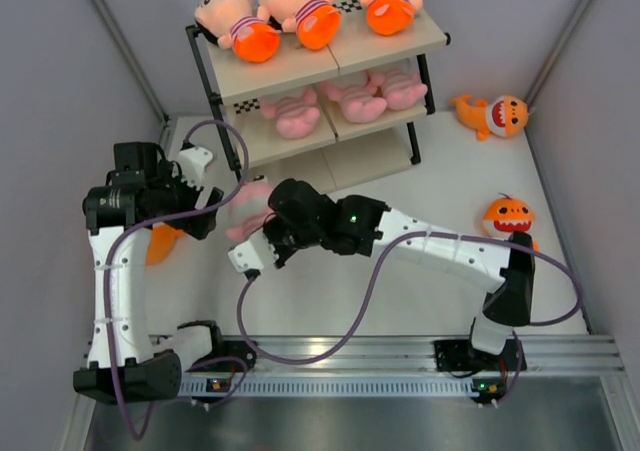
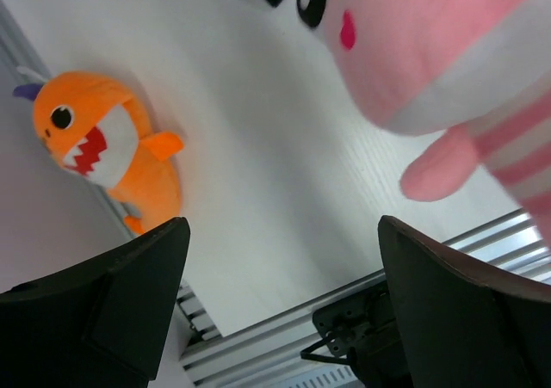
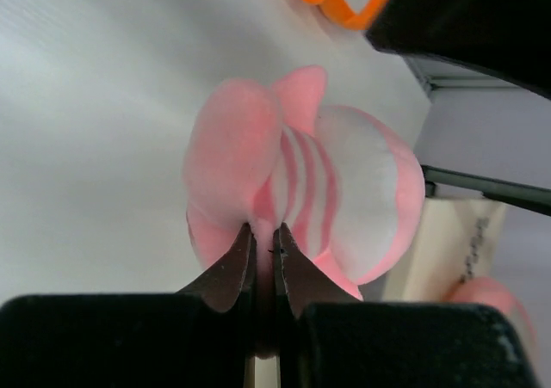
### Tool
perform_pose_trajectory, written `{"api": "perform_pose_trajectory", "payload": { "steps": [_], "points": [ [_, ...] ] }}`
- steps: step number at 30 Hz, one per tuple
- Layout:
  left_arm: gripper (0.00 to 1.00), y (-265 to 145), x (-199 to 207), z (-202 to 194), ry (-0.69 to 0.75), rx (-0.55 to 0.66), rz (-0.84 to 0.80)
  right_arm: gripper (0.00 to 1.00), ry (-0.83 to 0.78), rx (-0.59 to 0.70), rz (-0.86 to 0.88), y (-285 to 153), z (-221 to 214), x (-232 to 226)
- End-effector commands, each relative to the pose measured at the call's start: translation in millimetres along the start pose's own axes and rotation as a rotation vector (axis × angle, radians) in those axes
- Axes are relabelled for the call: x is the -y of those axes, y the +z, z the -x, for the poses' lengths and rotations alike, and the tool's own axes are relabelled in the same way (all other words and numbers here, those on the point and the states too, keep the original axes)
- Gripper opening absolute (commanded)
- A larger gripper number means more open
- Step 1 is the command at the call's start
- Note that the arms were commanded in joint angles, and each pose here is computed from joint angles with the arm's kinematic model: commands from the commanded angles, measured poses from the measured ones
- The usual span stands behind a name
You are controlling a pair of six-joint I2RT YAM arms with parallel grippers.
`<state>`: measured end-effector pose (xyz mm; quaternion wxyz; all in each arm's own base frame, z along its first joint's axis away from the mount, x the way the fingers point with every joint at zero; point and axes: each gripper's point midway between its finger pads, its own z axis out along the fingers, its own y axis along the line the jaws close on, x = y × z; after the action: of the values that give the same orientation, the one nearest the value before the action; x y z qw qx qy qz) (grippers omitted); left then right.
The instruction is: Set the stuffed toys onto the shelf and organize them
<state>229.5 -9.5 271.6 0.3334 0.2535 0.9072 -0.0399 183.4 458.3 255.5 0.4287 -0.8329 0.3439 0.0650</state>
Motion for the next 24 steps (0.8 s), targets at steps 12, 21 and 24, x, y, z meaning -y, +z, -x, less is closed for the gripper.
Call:
{"api": "perform_pose_trajectory", "payload": {
  "steps": [12,21,24],
  "points": [
    [0.98,-14,-33,-8,0.032,-0.075,0.187,0.0,-0.106,0.026,-0.32,-68,-18,140],
    [0.98,-8,-28,-14,0.031,-0.087,0.154,0.0,-0.081,0.097,-0.436,-56,-25,187],
    [0.98,-6,-27,-15,0.03,-0.09,0.149,0.0,-0.064,0.09,-0.436,-47,-40,193]
  ]
}}
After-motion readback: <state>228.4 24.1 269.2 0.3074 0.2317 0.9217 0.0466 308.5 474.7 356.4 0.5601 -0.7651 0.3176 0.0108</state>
